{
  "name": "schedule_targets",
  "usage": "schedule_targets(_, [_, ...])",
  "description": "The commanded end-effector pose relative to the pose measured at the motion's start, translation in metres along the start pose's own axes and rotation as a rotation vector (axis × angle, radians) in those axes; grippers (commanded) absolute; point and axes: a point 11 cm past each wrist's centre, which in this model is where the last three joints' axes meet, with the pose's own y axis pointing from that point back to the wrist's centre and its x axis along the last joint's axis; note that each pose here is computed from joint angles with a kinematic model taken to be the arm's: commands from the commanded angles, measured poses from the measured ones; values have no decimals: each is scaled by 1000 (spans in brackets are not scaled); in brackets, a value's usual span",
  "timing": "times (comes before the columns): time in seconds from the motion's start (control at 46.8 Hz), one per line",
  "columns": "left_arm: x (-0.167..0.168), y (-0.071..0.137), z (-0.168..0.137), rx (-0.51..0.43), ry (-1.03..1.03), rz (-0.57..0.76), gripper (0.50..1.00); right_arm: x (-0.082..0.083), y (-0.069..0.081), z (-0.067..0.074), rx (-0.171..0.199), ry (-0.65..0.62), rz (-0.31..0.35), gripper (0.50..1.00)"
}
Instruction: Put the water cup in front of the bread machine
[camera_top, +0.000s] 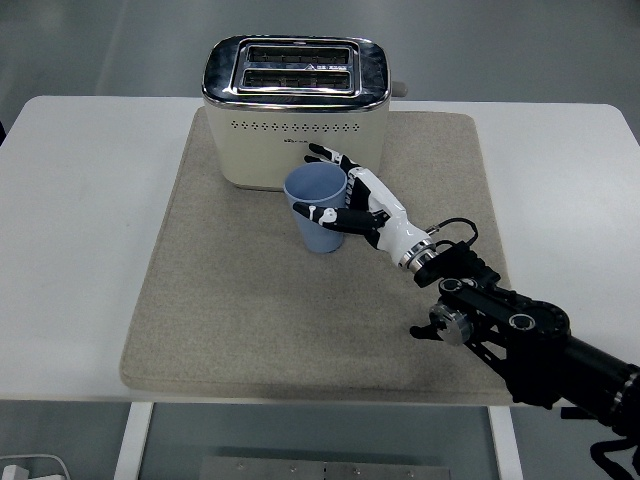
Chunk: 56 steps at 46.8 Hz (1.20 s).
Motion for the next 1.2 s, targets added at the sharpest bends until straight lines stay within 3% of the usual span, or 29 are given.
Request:
schedule_targets(0.0, [0, 0, 0, -1, 0, 0, 1000, -2, -1, -2, 5, -2, -7, 917])
schedule_targets(0.62, [1, 0, -1, 0, 1, 3, 1000, -17, 1, -4, 20, -36, -45, 919])
schedule_targets(1.175, [3, 0, -2, 3, 2, 8, 1000, 33, 17, -8, 5, -3, 10, 919])
